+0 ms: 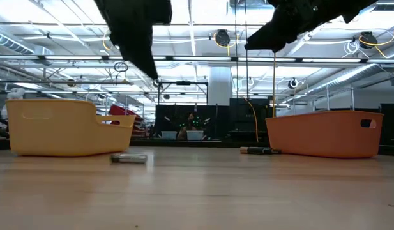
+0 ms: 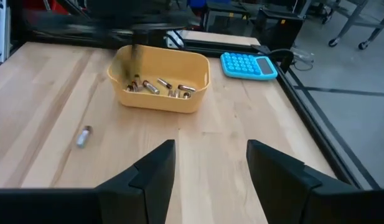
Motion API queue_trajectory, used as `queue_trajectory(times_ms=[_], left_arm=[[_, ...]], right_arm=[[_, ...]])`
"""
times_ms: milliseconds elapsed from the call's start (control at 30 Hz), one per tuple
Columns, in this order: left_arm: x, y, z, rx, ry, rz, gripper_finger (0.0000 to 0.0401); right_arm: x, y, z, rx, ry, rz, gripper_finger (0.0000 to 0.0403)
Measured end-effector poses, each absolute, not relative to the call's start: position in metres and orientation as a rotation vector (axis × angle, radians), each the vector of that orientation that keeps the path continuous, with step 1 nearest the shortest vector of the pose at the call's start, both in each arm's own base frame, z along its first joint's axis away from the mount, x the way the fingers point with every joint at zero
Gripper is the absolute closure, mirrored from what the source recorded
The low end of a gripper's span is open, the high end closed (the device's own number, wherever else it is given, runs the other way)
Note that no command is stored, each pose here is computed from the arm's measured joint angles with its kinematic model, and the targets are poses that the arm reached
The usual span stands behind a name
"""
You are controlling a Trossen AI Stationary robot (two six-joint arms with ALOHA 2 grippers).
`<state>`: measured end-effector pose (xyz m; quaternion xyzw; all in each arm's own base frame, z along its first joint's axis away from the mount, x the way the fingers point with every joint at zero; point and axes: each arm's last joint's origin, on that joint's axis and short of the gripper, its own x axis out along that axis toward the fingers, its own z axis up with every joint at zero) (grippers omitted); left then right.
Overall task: Sort batteries
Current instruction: Put the silver battery into the yellow bin
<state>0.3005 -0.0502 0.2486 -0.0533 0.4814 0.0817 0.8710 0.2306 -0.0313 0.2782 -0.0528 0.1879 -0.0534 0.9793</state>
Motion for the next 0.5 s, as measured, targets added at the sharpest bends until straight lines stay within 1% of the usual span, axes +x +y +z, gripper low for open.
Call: queue_trajectory(times_ms=[67,167,200,300,433,500], left_arm=[[0.306,-0.082,0.241,-0.176,1.008,0.024,0.0358],[0.3,-0.128,0.213,-0.259,1.202,-0.242,0.0324],[0.298,-0.141,0.203,-0.268,1.248,-0.29,0.0319],[0.3,-0.167,0.175,-0.245,1.303,-0.311,0.0317],[0.311,-0.175,0.144,-0.239,1.317,-0.307,0.0328],[0.318,-0.18,0.134,-0.27,1.292,-0.357,0.0336]], right_arm=[[0.23,-0.031,0.277,-0.095,0.393,-0.109,0.0213],[0.229,-0.031,0.275,-0.095,0.412,-0.108,0.0213],[0.229,-0.031,0.275,-0.102,0.412,-0.109,0.0213],[0.23,-0.031,0.277,-0.109,0.388,-0.111,0.0213],[0.232,-0.032,0.281,-0.112,0.343,-0.111,0.0213],[0.232,-0.032,0.282,-0.11,0.342,-0.11,0.0213]])
